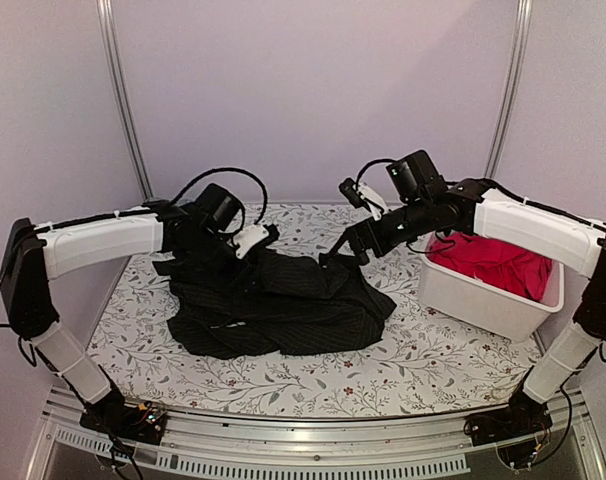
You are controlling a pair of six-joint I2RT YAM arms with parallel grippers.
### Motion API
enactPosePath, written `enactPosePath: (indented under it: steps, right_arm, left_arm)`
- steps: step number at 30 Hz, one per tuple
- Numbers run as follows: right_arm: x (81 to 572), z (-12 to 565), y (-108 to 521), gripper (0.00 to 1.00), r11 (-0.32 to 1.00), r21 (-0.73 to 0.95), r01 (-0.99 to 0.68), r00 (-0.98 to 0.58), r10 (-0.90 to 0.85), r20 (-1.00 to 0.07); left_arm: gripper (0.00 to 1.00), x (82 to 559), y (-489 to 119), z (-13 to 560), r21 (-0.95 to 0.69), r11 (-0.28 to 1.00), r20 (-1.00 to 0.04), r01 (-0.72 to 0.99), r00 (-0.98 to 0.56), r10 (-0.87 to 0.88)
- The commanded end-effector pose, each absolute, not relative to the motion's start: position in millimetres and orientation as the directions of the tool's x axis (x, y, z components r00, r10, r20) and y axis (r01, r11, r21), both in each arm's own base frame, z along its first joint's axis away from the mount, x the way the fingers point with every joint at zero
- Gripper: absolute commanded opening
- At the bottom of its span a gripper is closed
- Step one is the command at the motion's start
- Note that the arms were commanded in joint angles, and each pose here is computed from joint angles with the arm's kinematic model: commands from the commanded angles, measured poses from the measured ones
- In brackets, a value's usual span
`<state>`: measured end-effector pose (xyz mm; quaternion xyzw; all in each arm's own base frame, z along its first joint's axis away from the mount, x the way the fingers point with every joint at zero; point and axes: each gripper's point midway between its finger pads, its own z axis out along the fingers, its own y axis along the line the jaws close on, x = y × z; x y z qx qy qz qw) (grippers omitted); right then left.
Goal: Fold and stack the mixed laundry pile
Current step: Adjust the crumpled shirt at the center of the board, then flatten out the crumpled shirt at the center of the board.
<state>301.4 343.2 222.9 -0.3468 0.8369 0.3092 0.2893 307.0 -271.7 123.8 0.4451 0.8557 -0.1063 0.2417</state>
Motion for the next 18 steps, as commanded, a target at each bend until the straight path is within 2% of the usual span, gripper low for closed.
enactPosePath:
  steps: [1, 5, 7, 10, 13, 18]
  right_arm:
    - [338, 204, 363, 0.90, 0.529, 0.262, -0.807, -0.528, -0.450, -0.721]
    - [350, 181, 382, 0.86, 0.446, 0.239, -0.862, -0.463, -0.504, -0.729]
    - [349, 176, 395, 0.85, 0.390, 0.292, -0.873, -0.468, -0.499, -0.730]
    - [341, 175, 414, 0.84, 0.308, 0.337, -0.890, -0.453, -0.502, -0.737]
    - [325, 180, 429, 0.84, 0.231, 0.331, -0.915, -0.403, -0.510, -0.760]
    - [313, 180, 447, 0.84, 0.175, 0.330, -0.928, -0.371, -0.530, -0.763]
  left_arm:
    - [0.77, 350, -219, 165, -0.023, 0.777, -0.645, 0.629, -0.603, 0.469]
    - [0.81, 371, -166, 148, -0.100, 0.898, -0.594, 0.428, -0.750, 0.292]
    - [0.83, 380, -146, 145, -0.142, 0.931, -0.576, 0.337, -0.793, 0.200]
    - [0.85, 387, -125, 149, -0.171, 0.954, -0.561, 0.245, -0.821, 0.111]
    - [0.93, 390, -100, 149, -0.186, 0.971, -0.556, 0.152, -0.831, 0.024]
    - [0.93, 387, -57, 124, -0.221, 0.975, -0.438, -0.003, -0.893, -0.102]
